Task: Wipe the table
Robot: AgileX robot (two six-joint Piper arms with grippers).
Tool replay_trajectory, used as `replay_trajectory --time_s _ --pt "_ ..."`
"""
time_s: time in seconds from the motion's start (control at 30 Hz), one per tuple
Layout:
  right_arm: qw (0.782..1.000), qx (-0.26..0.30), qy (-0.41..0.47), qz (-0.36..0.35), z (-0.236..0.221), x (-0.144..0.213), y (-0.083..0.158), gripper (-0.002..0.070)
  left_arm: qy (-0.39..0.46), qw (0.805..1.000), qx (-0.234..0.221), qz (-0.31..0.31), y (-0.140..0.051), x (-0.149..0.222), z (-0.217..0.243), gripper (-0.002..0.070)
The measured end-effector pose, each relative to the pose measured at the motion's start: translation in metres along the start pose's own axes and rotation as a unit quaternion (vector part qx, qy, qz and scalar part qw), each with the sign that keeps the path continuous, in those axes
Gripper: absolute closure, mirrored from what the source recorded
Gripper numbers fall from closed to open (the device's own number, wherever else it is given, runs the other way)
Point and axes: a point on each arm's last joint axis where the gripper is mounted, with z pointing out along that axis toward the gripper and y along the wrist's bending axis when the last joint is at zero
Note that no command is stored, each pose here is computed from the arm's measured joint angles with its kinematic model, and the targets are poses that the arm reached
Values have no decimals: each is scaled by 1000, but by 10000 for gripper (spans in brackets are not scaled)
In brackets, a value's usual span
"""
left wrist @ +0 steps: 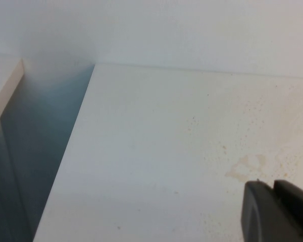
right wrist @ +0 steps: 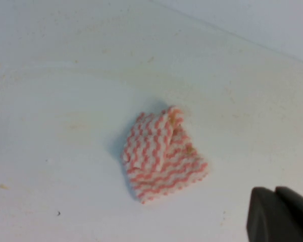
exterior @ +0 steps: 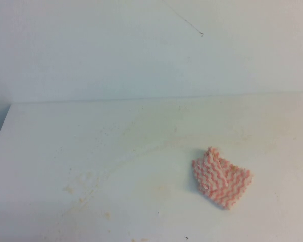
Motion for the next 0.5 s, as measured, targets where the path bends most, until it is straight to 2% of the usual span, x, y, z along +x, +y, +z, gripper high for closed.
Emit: replay_trajectory --time_s 0.27,0.5 --pt "993 29 -96 54 -54 64 -36 677 0 1000 0 0 0 0 0 675" --pt "987 42 -152 -33 -63 86 -43 677 0 1000 0 0 0 0 0 675"
